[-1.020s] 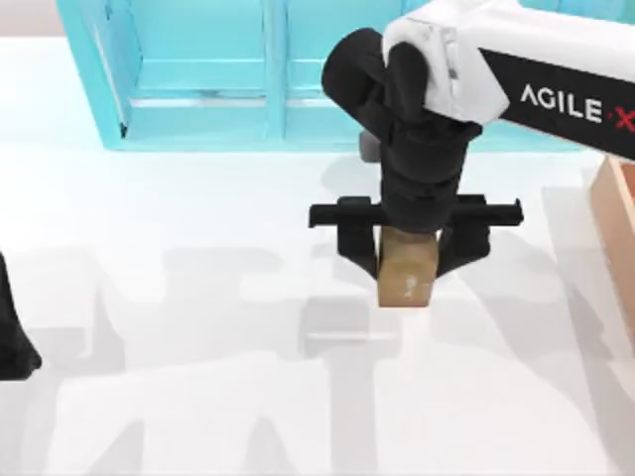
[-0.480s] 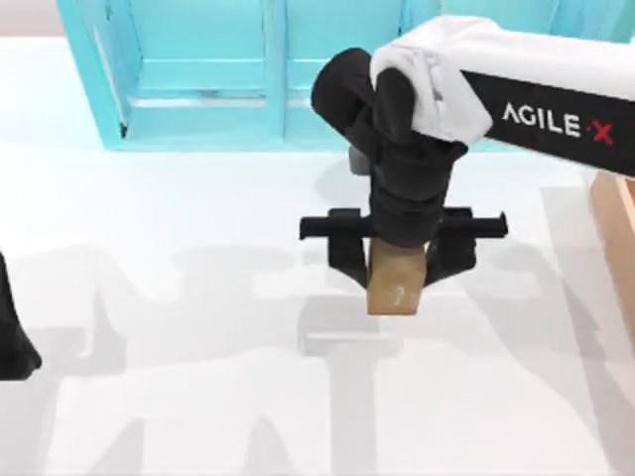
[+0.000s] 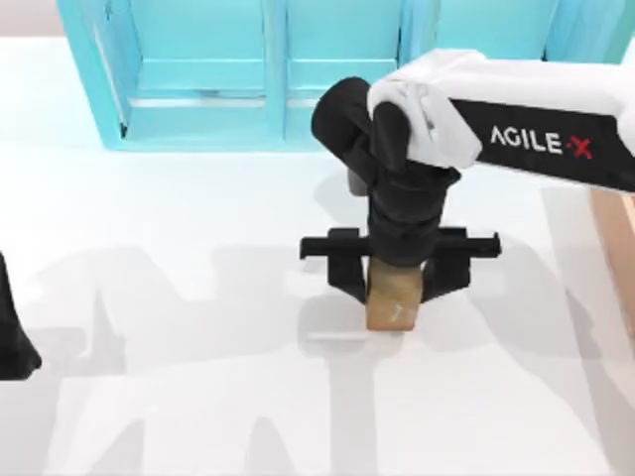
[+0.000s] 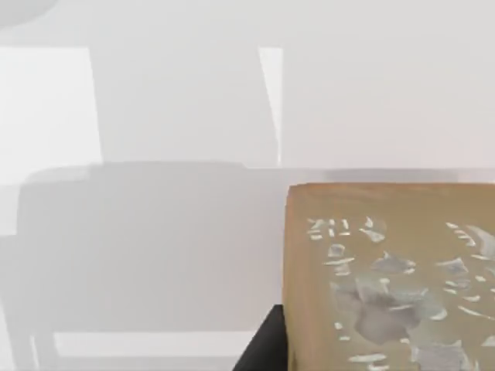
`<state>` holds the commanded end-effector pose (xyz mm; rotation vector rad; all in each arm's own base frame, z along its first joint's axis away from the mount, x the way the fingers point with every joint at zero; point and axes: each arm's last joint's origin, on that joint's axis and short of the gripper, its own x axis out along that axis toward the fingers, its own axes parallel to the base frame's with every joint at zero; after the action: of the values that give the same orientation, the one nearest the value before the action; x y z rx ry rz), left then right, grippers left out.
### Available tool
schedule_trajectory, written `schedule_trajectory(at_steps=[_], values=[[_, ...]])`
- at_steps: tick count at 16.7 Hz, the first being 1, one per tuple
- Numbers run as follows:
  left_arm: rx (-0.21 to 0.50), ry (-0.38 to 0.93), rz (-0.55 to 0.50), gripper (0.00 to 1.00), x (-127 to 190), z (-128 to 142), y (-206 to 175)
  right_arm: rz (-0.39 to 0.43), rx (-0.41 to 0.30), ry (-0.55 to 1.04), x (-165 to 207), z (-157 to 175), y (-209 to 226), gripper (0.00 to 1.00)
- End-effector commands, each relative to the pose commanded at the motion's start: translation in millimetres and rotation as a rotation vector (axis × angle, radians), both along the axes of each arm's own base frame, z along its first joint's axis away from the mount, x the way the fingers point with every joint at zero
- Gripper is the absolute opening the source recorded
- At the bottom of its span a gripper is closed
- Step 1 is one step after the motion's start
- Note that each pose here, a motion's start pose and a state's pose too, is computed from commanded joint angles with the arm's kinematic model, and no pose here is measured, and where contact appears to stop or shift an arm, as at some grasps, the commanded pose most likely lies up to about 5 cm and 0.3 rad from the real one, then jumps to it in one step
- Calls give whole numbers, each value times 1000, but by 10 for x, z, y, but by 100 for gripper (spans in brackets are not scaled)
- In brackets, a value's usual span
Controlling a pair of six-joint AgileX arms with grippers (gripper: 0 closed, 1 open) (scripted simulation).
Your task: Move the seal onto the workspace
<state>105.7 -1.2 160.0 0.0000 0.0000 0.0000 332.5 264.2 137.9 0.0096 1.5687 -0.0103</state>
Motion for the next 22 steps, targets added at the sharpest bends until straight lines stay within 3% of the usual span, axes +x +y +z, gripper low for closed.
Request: schedule_trajectory(at_steps=[12, 22], values=[[0, 0, 0, 100, 0, 0, 0, 0, 0, 0, 0, 0, 0, 98], [0, 0, 0, 100, 0, 0, 0, -2, 0, 0, 5, 7, -4, 100]])
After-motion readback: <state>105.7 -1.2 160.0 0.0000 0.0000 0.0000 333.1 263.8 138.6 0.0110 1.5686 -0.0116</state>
